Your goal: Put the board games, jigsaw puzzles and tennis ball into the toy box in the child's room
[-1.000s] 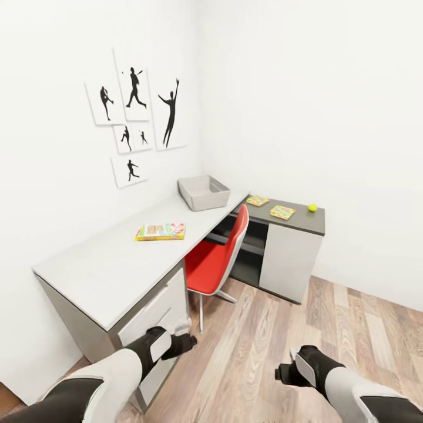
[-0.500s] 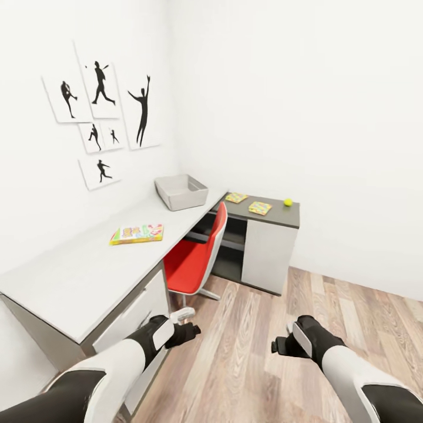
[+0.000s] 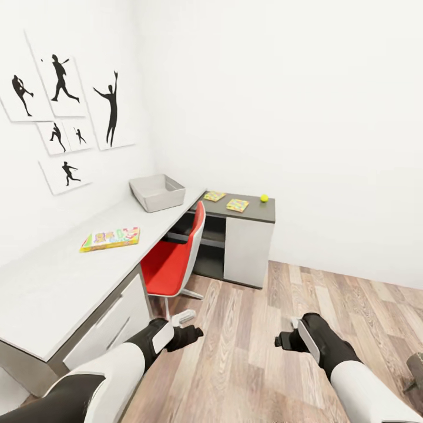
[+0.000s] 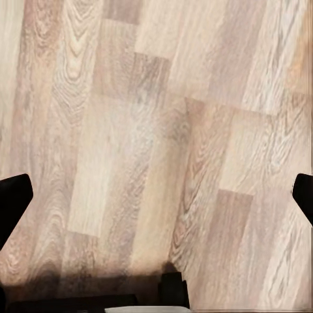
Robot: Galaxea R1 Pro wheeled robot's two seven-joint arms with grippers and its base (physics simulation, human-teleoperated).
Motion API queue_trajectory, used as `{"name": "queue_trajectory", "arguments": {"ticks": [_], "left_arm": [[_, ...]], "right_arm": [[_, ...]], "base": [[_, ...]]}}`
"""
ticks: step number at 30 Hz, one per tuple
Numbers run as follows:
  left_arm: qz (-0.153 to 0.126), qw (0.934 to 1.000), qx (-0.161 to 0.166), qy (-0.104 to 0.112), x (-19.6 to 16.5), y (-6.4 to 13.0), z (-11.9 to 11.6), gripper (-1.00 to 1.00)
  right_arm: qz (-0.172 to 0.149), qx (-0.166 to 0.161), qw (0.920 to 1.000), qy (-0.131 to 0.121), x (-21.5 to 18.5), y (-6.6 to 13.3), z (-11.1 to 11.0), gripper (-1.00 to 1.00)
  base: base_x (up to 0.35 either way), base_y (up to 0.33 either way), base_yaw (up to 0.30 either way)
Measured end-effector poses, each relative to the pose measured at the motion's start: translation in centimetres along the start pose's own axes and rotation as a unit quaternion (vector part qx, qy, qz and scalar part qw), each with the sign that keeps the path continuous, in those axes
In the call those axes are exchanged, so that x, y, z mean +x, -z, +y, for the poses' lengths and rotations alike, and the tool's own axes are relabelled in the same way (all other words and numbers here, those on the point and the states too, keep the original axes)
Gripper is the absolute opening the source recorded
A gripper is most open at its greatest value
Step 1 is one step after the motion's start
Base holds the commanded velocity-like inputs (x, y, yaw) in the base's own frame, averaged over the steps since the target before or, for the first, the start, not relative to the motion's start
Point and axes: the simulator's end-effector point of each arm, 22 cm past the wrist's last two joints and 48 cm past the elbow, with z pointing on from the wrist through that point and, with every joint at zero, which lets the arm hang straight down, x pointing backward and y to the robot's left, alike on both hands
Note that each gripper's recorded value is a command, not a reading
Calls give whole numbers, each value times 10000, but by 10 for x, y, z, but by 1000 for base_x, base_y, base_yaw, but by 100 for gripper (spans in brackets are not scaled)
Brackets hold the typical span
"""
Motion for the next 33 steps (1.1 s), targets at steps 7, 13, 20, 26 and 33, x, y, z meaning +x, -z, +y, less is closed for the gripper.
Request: {"name": "queue_trajectory", "arguments": {"ticks": [7,13,20,26,33], "left_arm": [[47,10000,63,22,6,-3,0,100],[71,9998,175,32,11,-5,-3,100],[26,9991,425,5,13,-7,-12,100],[-113,9981,588,-133,10,-8,-19,100],[-466,9962,480,-549,1,-3,-23,100]], "right_arm": [[41,4,10000,17,4,2,0,100],[68,17,10000,23,6,2,-2,100],[78,23,10000,22,6,1,-3,100],[-50,30,10000,44,1,7,-4,100],[-175,11,9998,126,10,23,-1,100]], "base": [[0,0,-236],[0,0,-243],[0,0,-250],[0,0,-258],[0,0,-261]]}}
